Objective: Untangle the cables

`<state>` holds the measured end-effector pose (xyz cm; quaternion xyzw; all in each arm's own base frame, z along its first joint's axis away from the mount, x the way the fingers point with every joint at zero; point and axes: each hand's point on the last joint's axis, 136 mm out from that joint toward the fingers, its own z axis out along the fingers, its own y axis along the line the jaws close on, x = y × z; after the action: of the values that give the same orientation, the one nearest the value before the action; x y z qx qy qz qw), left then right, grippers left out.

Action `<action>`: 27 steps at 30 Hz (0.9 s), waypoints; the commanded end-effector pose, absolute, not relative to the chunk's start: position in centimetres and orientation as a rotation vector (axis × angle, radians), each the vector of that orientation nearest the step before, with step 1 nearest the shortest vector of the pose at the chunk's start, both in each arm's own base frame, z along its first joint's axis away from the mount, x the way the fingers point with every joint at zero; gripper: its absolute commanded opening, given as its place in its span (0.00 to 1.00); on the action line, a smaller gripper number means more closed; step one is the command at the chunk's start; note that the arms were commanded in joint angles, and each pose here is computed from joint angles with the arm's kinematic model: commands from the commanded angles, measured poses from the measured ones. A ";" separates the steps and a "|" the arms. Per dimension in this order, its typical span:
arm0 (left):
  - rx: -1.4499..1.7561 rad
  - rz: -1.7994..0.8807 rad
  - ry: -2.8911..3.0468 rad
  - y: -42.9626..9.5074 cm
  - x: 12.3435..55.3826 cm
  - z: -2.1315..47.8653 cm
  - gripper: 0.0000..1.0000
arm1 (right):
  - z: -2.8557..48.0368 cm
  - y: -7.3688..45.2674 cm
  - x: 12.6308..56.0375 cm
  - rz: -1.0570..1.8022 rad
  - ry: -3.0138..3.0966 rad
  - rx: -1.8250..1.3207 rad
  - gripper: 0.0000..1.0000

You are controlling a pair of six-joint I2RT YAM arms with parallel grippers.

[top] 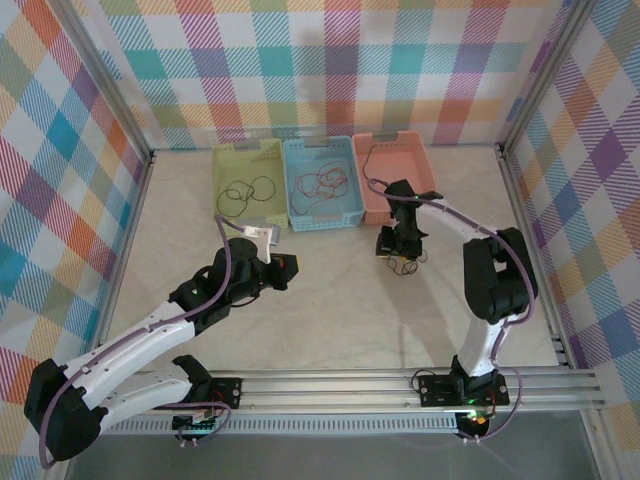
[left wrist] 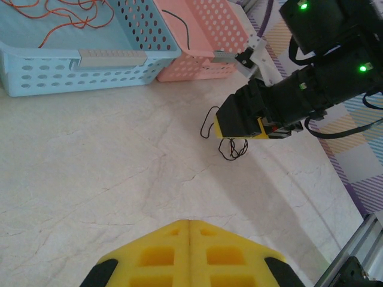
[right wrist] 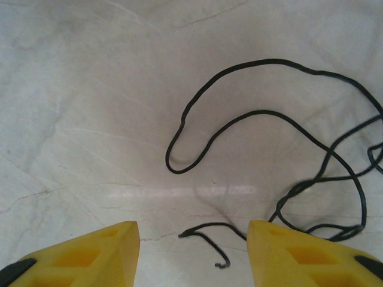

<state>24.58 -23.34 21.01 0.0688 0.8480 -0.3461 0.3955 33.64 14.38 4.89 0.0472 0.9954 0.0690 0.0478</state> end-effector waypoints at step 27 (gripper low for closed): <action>0.314 -1.030 2.035 -25.3 23.1 24.4 0.03 | 28.4 22.8 31.1 1.192 2.357 -0.203 0.00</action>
<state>23.89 -24.18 21.52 0.0921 0.8399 -0.3684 0.3877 31.91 20.69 22.38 -0.0466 0.9127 0.3425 0.2180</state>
